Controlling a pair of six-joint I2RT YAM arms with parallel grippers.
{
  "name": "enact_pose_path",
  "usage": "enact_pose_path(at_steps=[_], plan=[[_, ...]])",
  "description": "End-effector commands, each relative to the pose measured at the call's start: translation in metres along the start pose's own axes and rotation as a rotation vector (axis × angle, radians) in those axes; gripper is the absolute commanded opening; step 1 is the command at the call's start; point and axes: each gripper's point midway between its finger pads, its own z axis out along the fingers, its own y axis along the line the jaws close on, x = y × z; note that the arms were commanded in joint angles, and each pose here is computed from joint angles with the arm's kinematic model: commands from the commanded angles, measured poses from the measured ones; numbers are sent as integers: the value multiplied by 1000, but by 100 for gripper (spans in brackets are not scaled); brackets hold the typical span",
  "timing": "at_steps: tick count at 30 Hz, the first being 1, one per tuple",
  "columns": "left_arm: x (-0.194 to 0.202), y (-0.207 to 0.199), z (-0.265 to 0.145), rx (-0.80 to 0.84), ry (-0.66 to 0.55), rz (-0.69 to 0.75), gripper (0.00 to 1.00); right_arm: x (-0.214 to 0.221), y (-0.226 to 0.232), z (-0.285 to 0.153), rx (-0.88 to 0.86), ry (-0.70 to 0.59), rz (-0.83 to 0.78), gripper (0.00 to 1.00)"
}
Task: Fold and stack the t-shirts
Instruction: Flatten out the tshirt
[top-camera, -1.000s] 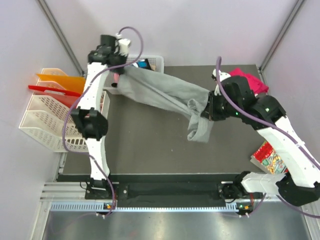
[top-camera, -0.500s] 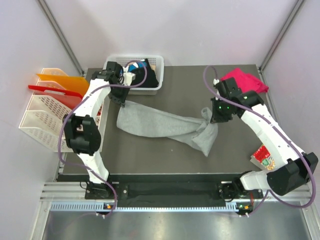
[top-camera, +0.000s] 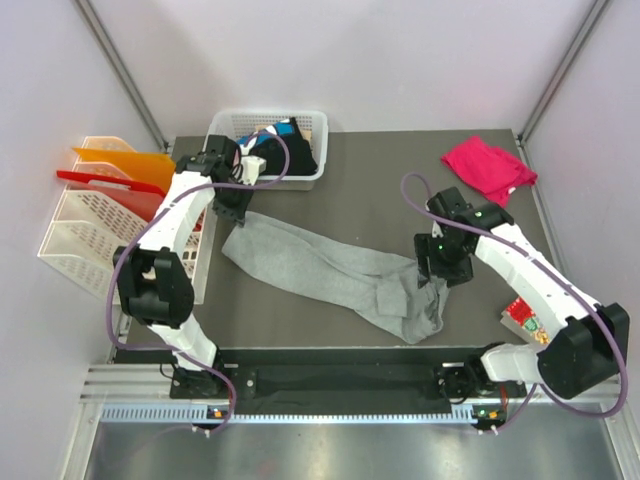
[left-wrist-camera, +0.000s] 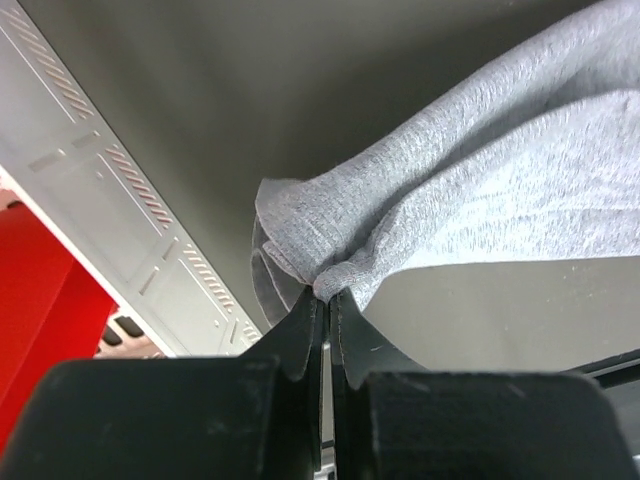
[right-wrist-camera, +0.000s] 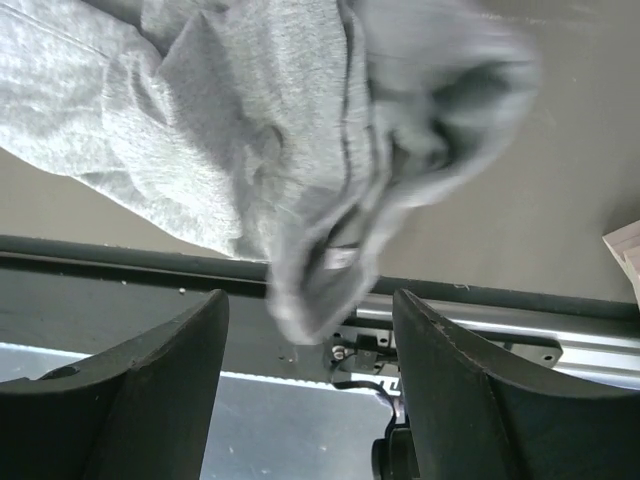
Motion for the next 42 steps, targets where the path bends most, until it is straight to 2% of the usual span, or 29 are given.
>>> enact_pose_path(at_steps=[1,8,12,16,21,25,33,37,38,41,42], plan=[[-3,4,-10,-28,-47,19,0,-12,2,-9,-5,-63,37,66],[0,5,-10,-34,-39,27,0,-36,-7,8,75,-74,23,64],[7,5,-7,-34,-24,36,0,-34,-17,26,98,-56,40,64],[10,6,-7,-44,-26,37,0,-38,-32,49,125,-49,113,63],[13,8,-7,-52,-21,41,0,-58,-20,69,45,-43,152,60],[13,9,-8,-54,-20,35,0,-70,11,74,-105,-14,144,57],[16,7,-5,-48,-11,28,0,-73,21,88,-131,6,117,51],[15,7,-3,-46,-9,22,0,-66,16,96,-114,23,112,38],[15,8,-3,-47,-9,20,0,-65,16,97,-113,23,111,29],[15,8,-4,-50,-9,22,0,-61,15,100,-109,35,110,13],[14,8,-3,-50,-8,20,0,-61,14,99,-107,31,111,11]])
